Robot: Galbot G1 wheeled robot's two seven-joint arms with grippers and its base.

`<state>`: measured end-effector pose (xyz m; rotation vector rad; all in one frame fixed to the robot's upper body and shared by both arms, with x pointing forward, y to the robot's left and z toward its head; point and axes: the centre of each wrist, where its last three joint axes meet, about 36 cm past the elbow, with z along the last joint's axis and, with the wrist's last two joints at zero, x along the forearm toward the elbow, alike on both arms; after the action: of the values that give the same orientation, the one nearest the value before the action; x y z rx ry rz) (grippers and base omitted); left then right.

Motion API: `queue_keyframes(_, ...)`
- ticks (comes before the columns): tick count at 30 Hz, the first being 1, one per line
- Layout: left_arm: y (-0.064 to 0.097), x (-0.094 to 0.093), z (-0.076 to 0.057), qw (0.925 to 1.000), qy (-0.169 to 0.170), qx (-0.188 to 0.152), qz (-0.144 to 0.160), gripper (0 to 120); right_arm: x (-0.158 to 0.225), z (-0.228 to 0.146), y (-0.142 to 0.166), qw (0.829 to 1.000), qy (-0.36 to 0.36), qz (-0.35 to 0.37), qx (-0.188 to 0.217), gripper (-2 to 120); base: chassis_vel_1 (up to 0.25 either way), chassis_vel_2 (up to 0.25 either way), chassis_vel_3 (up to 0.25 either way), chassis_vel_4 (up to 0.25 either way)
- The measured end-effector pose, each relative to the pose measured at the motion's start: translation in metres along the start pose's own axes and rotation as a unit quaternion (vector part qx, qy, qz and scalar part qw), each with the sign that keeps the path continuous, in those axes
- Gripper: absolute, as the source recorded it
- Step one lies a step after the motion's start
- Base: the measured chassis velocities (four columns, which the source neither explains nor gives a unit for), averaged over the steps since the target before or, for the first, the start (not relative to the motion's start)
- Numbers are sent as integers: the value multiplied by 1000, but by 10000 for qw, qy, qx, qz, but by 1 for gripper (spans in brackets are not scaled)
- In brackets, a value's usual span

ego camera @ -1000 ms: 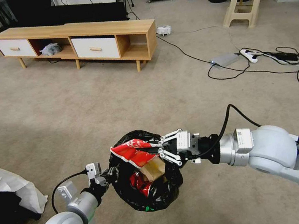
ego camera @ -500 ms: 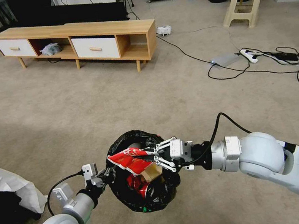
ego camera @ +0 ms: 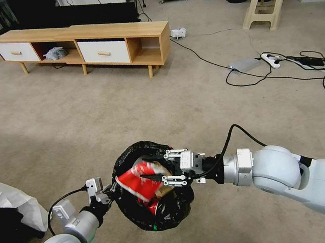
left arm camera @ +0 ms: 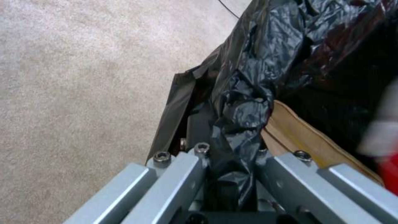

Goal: Pick up the trash bin, then pick up the garbage from the floor and place it into the trash bin.

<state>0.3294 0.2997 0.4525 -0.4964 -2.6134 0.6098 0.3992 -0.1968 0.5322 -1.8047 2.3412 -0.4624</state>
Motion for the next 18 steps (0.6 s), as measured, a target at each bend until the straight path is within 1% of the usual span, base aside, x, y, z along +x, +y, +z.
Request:
queue_keyframes(1, 0, 0, 0, 10000, -5, 5, -1, 1, -1, 1, 1, 10000, 3, -5, -12, 69, 0, 0, 0, 0)
queue_keyframes(2, 0, 0, 0, 10000, -5, 5, -1, 1, -1, 1, 1, 10000, 3, -5, -12, 69, 0, 0, 0, 0)
queue_keyframes(3, 1, 0, -1, 10000, -7, 9, -1, 1, -2, 1, 1, 10000, 15, -4, -24, 74, 0, 0, 0, 0)
queue_keyframes(4, 1, 1, -1, 10000, -9, 11, -2, 1, -2, 2, 0, 10000, 24, 4, -30, 82, 0, 0, 0, 0)
queue_keyframes(5, 1, 1, -1, 10000, -10, 12, -1, 1, -2, 2, 0, 10000, 30, 7, -29, 85, 0, 0, 0, 0)
queue_keyframes(6, 1, 1, -1, 10000, -10, 12, -1, 1, -2, 2, 0, 10000, 30, 7, -29, 85, 0, 0, 0, 0)
queue_keyframes(8, 2, 0, 0, 10000, -8, 21, -5, 1, 0, 3, 0, 10000, 55, 14, -25, 95, 0, 0, 0, 0)
queue_keyframes(9, 2, 0, 0, 10000, -8, 21, -5, 1, 0, 3, 0, 10000, 55, 14, -25, 95, 0, 0, 0, 0)
queue_keyframes(10, 2, 0, -1, 10000, -10, 22, -5, 1, 1, 2, 0, 10000, 62, 21, -13, 98, 0, 0, 0, 0)
queue_keyframes(18, 2, -1, 0, 10000, -21, 41, -2, 1, 5, 0, -2, 10000, 52, 40, 44, 100, 0, 0, 0, 0)
